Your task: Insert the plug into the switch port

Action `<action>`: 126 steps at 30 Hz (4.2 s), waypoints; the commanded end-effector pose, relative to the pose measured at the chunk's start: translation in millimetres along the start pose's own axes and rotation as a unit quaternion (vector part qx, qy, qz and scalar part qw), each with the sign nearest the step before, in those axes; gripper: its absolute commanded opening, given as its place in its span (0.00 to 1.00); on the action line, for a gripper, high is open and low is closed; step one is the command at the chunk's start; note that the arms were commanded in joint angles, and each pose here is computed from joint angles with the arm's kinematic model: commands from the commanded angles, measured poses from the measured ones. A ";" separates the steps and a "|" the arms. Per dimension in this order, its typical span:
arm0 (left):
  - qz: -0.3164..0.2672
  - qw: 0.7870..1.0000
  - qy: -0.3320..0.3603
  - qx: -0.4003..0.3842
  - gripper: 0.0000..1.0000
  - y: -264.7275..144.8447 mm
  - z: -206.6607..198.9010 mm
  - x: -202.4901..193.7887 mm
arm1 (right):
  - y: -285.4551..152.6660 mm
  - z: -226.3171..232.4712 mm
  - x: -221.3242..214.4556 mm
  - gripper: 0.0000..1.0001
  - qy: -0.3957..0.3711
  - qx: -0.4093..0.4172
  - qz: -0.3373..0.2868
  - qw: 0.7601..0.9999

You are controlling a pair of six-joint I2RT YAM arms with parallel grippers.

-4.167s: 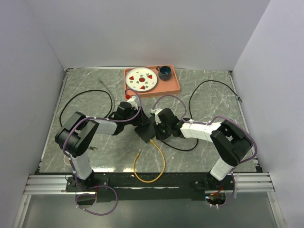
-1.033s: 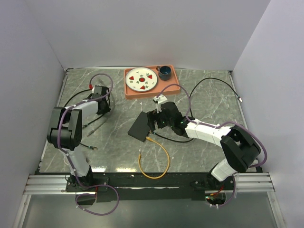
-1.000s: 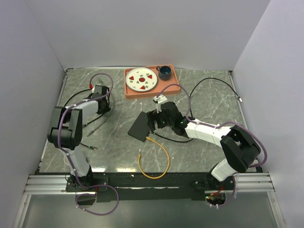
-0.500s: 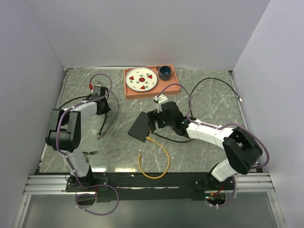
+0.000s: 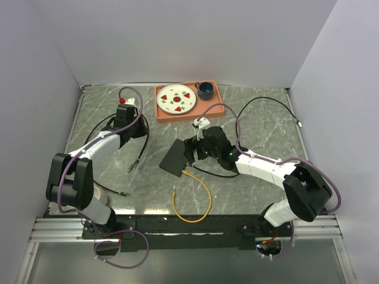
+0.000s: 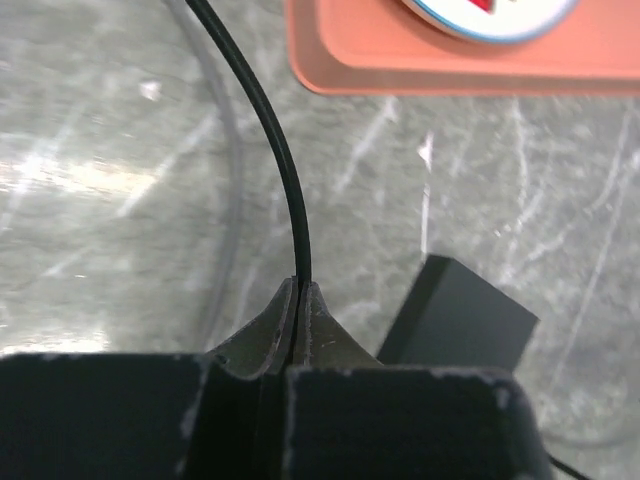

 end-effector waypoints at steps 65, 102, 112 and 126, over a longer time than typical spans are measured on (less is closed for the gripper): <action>-0.127 0.952 0.014 -0.278 0.82 -102.5 -123.2 51.6 | -9.8 29.9 33.1 0.00 0.183 0.341 -0.124 0.914; -0.167 0.640 0.103 -0.743 0.69 -170.7 -136.6 -6.0 | -169.8 54.8 81.5 0.00 -0.146 0.400 -0.358 0.831; -0.197 0.628 0.111 -0.745 0.65 -181.4 -141.1 -6.1 | -171.7 50.9 79.6 0.00 -0.140 0.382 -0.366 0.837; -0.226 0.609 0.146 -0.746 0.56 -202.4 -146.2 -9.8 | -176.5 47.2 78.7 0.00 -0.128 0.369 -0.384 0.837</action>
Point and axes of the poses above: each gripper's point midway between its finger pads, its own y axis out along the fingers, its own z axis along the line the jaws close on, x = y × z, the point moved 9 cm from there along -y, back along the fingers, and after that the axes turned 13 degrees about y, right-handed, at the moved point
